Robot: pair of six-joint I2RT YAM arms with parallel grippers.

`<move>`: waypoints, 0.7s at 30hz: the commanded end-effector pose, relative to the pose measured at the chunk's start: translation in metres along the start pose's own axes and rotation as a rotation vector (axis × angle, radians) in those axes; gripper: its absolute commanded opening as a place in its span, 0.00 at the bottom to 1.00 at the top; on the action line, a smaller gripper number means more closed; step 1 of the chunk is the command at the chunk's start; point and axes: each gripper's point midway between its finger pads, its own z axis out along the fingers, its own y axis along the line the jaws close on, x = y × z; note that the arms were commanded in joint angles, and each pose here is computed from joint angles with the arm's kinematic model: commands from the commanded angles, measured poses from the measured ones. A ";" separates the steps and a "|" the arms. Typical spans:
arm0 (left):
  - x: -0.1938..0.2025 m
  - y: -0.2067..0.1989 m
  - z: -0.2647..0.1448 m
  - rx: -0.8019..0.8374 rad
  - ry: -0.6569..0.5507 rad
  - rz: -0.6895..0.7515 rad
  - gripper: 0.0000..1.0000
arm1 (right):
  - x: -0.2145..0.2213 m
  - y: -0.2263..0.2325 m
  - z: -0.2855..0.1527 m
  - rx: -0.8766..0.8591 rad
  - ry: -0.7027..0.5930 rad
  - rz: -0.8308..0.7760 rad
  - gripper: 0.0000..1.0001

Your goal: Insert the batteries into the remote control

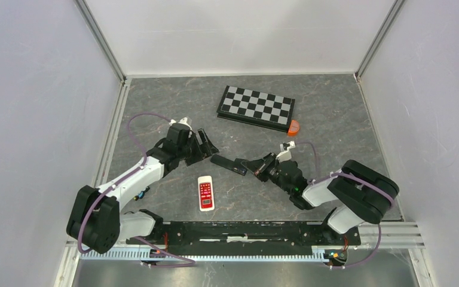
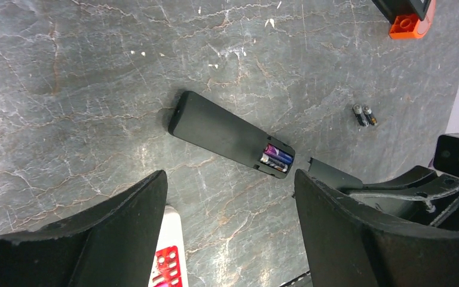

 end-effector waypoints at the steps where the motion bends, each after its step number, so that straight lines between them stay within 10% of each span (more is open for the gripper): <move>1: -0.020 -0.006 -0.006 0.003 -0.067 0.050 0.84 | -0.005 -0.001 0.014 0.025 -0.053 0.065 0.00; 21: -0.025 -0.011 -0.012 0.020 -0.088 0.059 0.86 | 0.003 -0.039 0.028 0.199 -0.065 0.079 0.00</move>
